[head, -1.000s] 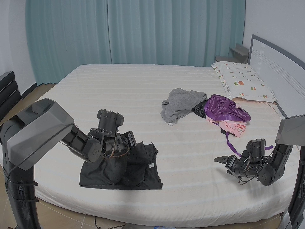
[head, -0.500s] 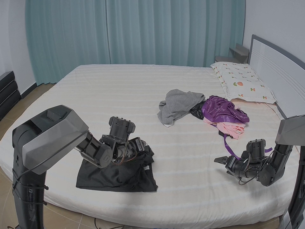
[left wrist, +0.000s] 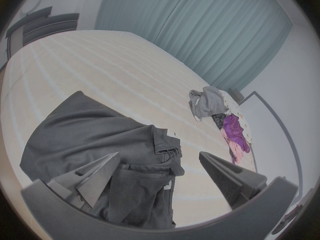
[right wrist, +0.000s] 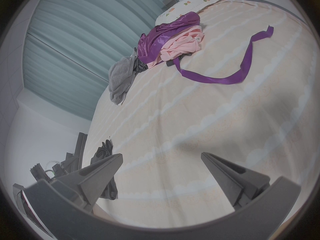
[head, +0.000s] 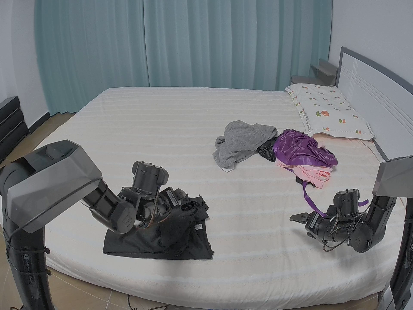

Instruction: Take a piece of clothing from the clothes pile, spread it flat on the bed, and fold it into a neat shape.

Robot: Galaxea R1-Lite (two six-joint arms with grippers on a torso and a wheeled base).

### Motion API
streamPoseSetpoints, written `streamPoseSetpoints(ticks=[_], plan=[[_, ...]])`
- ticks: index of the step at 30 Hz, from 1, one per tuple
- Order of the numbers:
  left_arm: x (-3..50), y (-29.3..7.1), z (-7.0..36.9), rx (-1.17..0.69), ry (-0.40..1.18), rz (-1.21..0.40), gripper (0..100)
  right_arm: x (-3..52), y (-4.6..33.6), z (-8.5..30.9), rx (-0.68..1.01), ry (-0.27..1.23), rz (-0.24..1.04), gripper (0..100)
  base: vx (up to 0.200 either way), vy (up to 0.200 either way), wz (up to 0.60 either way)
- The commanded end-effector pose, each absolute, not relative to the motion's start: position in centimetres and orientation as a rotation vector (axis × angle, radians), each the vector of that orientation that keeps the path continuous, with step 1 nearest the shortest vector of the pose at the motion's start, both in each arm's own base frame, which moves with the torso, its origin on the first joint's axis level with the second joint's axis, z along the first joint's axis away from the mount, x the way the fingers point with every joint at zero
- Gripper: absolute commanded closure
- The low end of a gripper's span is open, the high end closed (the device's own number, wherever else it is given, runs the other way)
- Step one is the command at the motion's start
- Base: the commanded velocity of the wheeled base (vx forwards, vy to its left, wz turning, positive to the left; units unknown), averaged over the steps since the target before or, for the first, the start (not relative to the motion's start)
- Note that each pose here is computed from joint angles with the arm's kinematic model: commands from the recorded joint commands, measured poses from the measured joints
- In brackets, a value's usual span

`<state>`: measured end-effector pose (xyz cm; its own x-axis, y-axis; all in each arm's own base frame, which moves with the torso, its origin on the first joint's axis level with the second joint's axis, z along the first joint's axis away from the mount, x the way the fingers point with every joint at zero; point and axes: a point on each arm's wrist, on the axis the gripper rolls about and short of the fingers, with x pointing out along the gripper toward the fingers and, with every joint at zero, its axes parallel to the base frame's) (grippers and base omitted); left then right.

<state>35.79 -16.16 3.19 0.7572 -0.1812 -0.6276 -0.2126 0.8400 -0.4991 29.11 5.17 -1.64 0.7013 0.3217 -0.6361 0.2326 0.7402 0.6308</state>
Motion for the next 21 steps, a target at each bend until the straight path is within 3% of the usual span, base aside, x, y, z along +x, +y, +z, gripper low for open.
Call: streamPoseSetpoints(ticks=[1,7,21], plan=[[33.2,-12.2,3.9,-0.725,0.678,0.060,0,29.1,5.3,-1.8,0.755,0.822,0.059,0,0.000,0.000,0.00],[30.9,-8.4,1.5,-0.779,0.682,0.145,0,28.9,5.6,-2.1,0.752,0.837,0.064,0,0.000,0.000,0.00],[30.5,-6.7,-1.5,-0.843,0.749,0.193,0,28.8,5.6,-2.6,0.766,0.877,0.090,0,0.000,0.000,0.00]])
